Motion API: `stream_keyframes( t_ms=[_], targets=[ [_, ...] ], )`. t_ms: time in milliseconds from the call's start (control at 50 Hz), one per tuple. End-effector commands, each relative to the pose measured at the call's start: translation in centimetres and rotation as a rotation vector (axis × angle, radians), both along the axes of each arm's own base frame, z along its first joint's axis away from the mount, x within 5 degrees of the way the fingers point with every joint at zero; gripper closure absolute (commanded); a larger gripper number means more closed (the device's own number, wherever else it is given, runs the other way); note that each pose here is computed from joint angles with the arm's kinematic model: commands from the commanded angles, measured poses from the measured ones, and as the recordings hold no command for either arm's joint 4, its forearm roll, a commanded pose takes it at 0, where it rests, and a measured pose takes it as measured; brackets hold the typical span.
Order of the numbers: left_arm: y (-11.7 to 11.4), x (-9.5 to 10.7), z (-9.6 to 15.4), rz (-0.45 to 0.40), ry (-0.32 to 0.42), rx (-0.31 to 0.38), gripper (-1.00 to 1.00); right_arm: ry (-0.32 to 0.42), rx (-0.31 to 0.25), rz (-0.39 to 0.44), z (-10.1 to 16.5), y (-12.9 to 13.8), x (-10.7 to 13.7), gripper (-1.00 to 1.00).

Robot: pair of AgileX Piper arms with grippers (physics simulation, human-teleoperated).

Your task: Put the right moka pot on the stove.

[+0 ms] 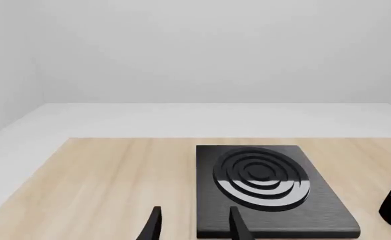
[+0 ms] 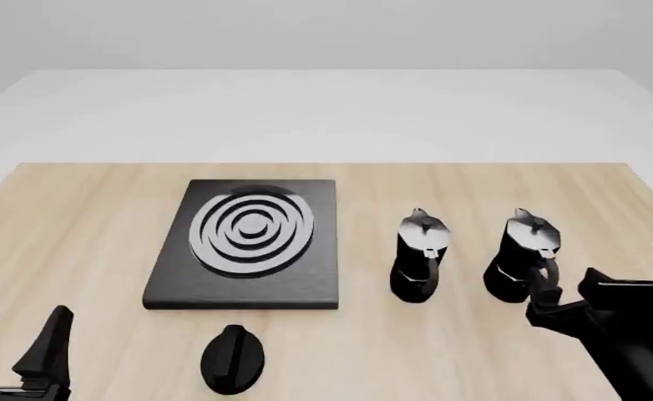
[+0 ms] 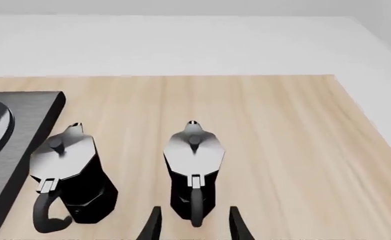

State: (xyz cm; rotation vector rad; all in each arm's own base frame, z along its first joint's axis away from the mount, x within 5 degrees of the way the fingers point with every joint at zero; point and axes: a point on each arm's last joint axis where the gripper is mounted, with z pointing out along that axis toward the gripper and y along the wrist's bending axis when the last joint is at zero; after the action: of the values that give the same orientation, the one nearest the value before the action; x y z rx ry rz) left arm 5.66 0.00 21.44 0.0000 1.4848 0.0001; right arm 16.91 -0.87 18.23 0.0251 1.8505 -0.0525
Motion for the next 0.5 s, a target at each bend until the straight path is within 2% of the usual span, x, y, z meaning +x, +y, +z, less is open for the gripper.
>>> stream_keyframes(
  t_ms=[20, 500],
  targets=[
    [0.0, 0.0, 0.0, 0.0, 0.0, 0.0, -1.0, 0.04, 0.013, 0.0, -2.4, 0.0, 1.0, -1.0],
    [0.0, 0.0, 0.0, 0.0, 0.0, 0.0, -1.0, 0.063, 0.001, -0.019, -3.4, -0.6, 3.6, -1.0]
  ],
)
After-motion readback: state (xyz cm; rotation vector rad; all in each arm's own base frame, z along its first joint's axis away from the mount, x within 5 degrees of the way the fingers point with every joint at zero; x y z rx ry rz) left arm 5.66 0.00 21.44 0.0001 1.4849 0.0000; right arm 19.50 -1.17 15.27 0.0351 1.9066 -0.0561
